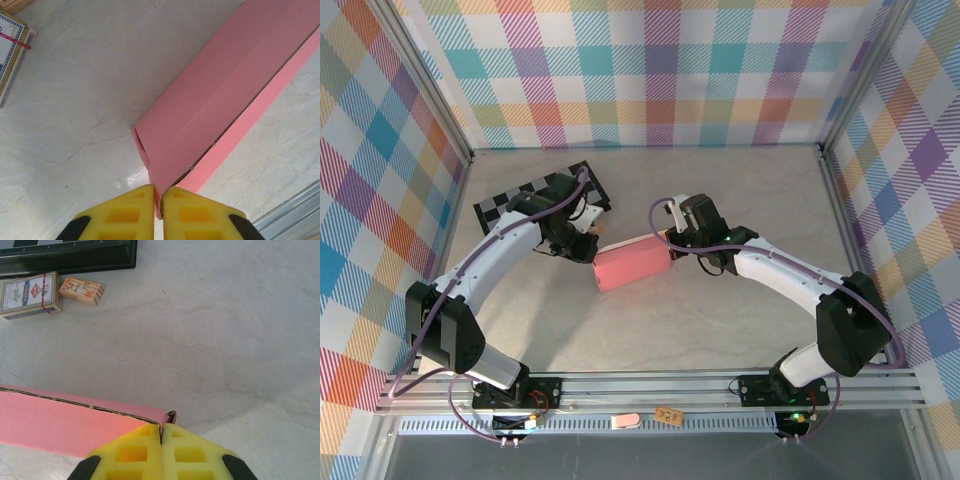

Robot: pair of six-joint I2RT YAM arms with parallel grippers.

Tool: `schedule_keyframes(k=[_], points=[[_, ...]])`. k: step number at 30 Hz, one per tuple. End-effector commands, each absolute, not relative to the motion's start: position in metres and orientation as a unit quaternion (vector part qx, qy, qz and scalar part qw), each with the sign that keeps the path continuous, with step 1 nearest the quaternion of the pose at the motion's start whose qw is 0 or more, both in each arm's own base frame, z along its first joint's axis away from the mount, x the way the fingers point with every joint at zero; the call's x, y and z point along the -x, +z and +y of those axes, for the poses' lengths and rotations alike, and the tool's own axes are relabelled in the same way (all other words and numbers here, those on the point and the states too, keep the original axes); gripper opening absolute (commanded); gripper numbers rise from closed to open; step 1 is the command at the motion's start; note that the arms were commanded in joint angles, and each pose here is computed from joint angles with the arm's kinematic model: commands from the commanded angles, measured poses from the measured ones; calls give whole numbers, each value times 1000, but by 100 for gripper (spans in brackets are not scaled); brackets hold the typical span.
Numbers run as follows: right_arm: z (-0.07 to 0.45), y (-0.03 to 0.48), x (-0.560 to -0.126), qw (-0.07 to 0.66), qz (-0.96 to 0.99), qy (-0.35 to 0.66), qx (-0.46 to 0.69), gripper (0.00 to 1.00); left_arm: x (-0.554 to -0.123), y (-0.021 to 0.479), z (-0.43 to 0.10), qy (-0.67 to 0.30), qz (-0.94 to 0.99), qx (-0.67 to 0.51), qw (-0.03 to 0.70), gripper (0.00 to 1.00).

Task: Fold the paper box

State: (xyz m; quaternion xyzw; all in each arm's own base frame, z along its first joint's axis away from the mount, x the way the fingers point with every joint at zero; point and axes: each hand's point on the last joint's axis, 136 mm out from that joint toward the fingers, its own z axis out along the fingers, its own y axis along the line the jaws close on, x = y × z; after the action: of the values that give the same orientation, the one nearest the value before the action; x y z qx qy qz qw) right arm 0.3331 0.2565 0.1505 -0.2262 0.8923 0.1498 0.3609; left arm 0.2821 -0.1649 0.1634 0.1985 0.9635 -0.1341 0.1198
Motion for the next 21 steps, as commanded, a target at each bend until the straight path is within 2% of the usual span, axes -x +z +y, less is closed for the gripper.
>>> schedule_keyframes(k=[1,21], points=[[239,103,-309,273,929,112,226,0,-283,171,-170,-159,965,-173,118,8],[237,102,-313,283,939,102,169,0,-284,161,-183,-211,973,27,86,2]])
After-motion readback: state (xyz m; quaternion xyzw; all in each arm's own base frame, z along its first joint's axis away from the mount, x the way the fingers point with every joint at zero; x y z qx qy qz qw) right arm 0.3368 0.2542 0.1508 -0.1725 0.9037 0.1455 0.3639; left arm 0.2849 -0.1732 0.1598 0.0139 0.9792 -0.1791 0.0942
